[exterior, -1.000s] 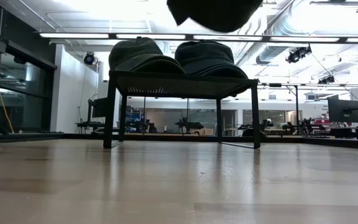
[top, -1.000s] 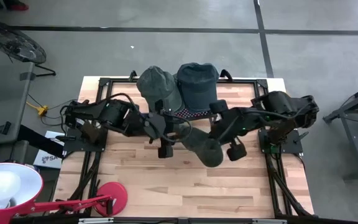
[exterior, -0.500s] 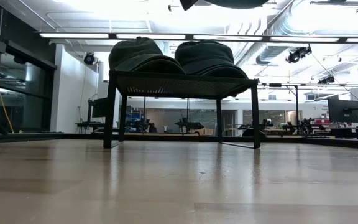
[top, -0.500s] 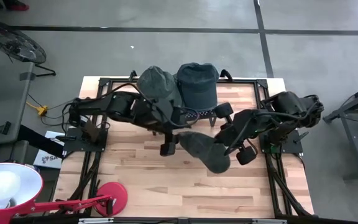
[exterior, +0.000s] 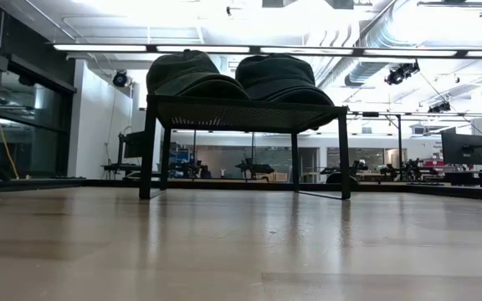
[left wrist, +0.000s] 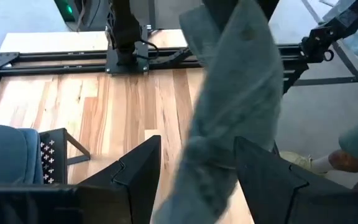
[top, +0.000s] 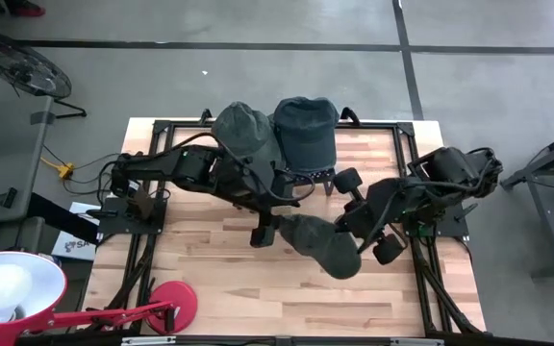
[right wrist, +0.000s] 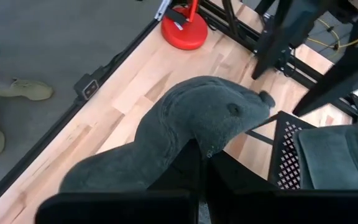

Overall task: Pick & Place hat
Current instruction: Stack the dark green cap on top of the dark green cap on the shelf

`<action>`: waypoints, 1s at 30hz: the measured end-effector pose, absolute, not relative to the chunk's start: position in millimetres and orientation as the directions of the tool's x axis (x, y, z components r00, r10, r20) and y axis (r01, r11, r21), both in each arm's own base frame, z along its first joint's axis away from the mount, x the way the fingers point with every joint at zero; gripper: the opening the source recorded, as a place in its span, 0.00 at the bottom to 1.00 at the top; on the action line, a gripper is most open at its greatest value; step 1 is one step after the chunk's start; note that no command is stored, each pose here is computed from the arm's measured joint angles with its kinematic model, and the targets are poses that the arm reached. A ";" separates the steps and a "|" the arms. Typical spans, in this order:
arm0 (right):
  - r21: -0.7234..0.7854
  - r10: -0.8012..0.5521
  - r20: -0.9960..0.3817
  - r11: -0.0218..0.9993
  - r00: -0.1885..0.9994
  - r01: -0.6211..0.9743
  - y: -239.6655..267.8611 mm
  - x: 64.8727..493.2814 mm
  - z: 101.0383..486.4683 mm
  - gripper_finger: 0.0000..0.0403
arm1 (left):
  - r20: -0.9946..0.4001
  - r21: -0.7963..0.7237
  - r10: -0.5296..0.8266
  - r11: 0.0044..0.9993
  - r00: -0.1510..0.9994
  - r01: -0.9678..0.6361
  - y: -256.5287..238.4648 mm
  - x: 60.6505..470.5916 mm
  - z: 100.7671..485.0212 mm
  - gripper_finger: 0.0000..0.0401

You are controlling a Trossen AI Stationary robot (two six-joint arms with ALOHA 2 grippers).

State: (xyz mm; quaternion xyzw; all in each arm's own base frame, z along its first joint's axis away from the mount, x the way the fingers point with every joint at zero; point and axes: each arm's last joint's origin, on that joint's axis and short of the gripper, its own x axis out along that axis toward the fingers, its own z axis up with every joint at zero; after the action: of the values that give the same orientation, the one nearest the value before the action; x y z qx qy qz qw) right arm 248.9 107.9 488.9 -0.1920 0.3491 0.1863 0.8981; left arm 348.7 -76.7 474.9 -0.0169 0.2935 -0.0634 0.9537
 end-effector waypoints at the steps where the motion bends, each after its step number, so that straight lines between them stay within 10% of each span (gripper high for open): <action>1: -0.215 0.204 -0.700 0.854 0.685 -0.474 109.2 248.2 488.8 0.00 | -0.557 -0.071 -0.131 0.991 0.820 0.110 -76.8 349.1 474.7 0.49; 30: -0.243 0.157 -0.697 0.866 0.700 -0.437 112.1 246.7 488.6 0.00 | -0.552 -0.213 -0.279 0.958 0.786 0.191 -85.8 365.3 463.3 0.42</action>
State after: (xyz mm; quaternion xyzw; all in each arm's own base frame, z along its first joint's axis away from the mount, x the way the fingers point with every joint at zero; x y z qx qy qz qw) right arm 246.7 112.1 488.6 -0.1996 0.3506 0.1651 0.9000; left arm 365.3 -85.8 463.3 -0.0728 0.3023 -0.1247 0.9422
